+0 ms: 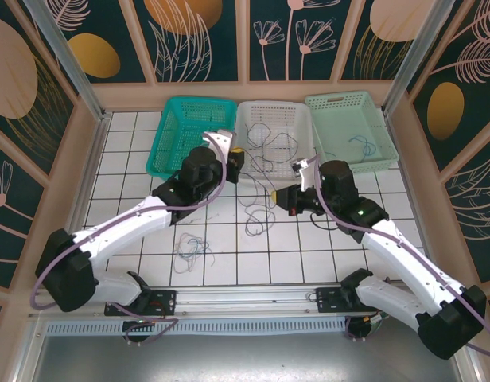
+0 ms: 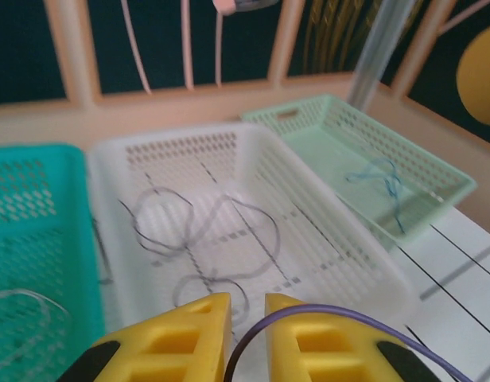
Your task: Untangle the cables
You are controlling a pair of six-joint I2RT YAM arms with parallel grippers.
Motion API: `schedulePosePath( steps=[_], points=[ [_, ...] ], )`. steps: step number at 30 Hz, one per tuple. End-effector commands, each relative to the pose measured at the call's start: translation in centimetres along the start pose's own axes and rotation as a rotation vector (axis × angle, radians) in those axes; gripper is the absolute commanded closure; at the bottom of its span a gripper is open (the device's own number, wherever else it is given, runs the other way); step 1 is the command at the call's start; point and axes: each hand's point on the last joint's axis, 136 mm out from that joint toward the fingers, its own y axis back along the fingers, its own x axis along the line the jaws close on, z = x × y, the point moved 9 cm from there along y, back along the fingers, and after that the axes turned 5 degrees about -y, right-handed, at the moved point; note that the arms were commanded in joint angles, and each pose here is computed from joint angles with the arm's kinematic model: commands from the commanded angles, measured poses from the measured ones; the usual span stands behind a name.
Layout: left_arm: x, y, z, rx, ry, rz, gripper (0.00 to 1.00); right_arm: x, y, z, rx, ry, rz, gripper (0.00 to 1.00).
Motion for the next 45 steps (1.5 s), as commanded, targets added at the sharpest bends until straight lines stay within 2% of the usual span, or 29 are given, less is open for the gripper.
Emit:
schedulePosePath(
  steps=[1, 4, 6, 9, 11, 16, 20, 26, 30, 34, 36, 40, 45],
  points=[
    [1.0, 1.8, 2.7, -0.085, -0.092, 0.127, 0.82, -0.4, 0.3, -0.4, 0.026, -0.024, -0.033, 0.97],
    [1.0, 3.1, 3.6, -0.144, -0.077, 0.099, 0.83, 0.3, 0.9, 0.2, -0.008, 0.013, -0.027, 0.95],
    [0.7, 3.9, 3.8, -0.194, -0.045, 0.044, 0.84, 0.6, 1.5, 0.7, -0.054, 0.031, -0.032, 0.83],
    [0.4, 4.9, 3.6, -0.249, 0.012, -0.033, 0.84, 0.9, 2.2, 1.0, -0.112, 0.043, -0.035, 0.74],
    [0.3, 5.3, 3.7, -0.266, 0.043, -0.057, 0.85, 0.8, 2.2, 0.8, -0.118, 0.038, -0.033, 0.64],
    [-0.1, 6.2, 5.0, -0.303, 0.08, -0.113, 0.87, -0.6, 1.1, -0.6, -0.081, -0.005, -0.05, 0.51],
    [-0.4, 6.5, 5.9, -0.325, 0.092, -0.149, 0.87, -2.8, -1.0, -3.0, -0.049, -0.042, -0.064, 0.5],
    [0.4, 6.5, 4.5, -0.295, 0.126, -0.083, 0.87, -6.2, -4.0, -5.8, 0.026, -0.112, -0.176, 0.5],
    [1.0, 6.9, 3.2, -0.27, 0.151, -0.039, 0.76, -7.6, -5.5, -5.8, 0.04, -0.167, -0.245, 0.46],
    [1.7, 7.5, 1.9, -0.246, 0.172, 0.012, 0.56, -8.7, -7.2, -5.8, 0.072, -0.21, -0.293, 0.46],
    [1.9, 7.4, 0.9, -0.195, 0.169, 0.032, 0.49, -9.0, -8.0, -5.6, 0.092, -0.221, -0.301, 0.46],
    [2.2, 6.6, -1.7, -0.062, 0.179, 0.07, 0.47, -7.6, -9.2, -5.7, 0.132, -0.166, -0.227, 0.46],
    [2.4, 6.7, -3.5, -0.059, 0.23, 0.062, 0.44, -7.5, -10.1, -6.9, 0.204, -0.166, -0.23, 0.47]
  ],
)
